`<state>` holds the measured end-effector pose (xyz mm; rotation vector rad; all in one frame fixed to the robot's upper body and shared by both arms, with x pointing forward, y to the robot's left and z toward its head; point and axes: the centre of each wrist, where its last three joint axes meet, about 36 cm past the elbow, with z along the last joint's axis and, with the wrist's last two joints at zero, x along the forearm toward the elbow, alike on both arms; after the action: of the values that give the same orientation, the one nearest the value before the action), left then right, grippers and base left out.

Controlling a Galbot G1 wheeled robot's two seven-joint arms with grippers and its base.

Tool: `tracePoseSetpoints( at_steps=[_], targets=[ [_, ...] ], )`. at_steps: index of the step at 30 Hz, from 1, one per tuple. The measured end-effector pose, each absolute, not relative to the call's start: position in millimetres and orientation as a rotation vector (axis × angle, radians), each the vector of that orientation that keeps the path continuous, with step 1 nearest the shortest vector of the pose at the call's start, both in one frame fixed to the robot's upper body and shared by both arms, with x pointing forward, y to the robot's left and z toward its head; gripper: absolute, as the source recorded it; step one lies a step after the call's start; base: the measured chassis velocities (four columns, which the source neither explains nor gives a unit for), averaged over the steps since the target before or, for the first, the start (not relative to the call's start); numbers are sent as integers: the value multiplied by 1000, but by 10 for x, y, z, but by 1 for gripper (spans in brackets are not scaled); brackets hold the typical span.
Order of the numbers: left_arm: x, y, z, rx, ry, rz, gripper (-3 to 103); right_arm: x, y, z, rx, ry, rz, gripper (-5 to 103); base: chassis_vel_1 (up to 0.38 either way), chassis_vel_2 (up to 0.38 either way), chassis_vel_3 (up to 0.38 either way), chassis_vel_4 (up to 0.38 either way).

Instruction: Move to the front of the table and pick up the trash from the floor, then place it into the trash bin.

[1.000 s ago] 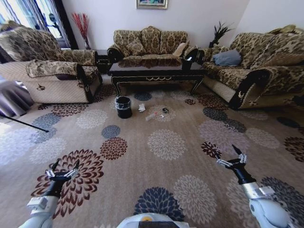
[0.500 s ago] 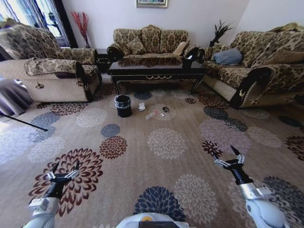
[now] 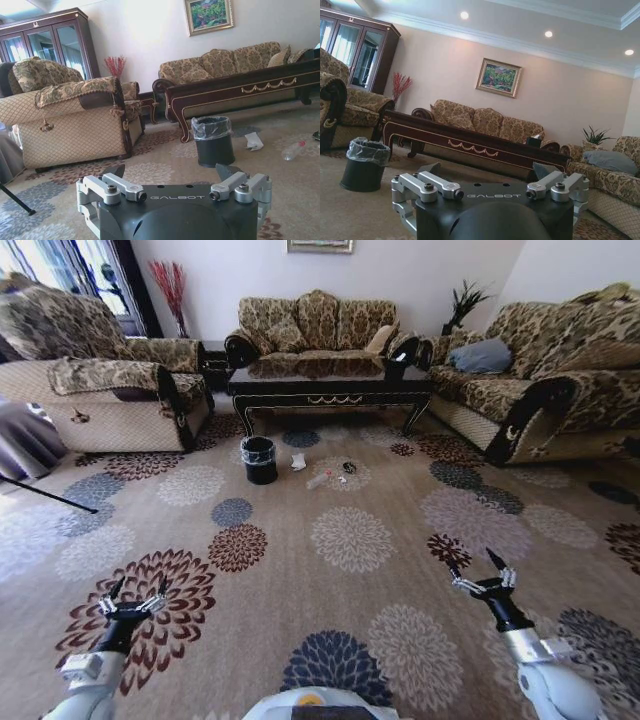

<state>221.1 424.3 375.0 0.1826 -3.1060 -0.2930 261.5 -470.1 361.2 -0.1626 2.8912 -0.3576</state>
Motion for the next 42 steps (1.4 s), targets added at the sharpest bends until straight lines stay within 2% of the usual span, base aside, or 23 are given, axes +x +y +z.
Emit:
tracePoseSetpoints(
  at_steps=[42],
  targets=[
    [2133, 4218, 3736, 185, -3136, -324, 100, 2536, -4689, 3497, -163, 2902, -355, 100, 0, 0, 0, 0]
  ],
)
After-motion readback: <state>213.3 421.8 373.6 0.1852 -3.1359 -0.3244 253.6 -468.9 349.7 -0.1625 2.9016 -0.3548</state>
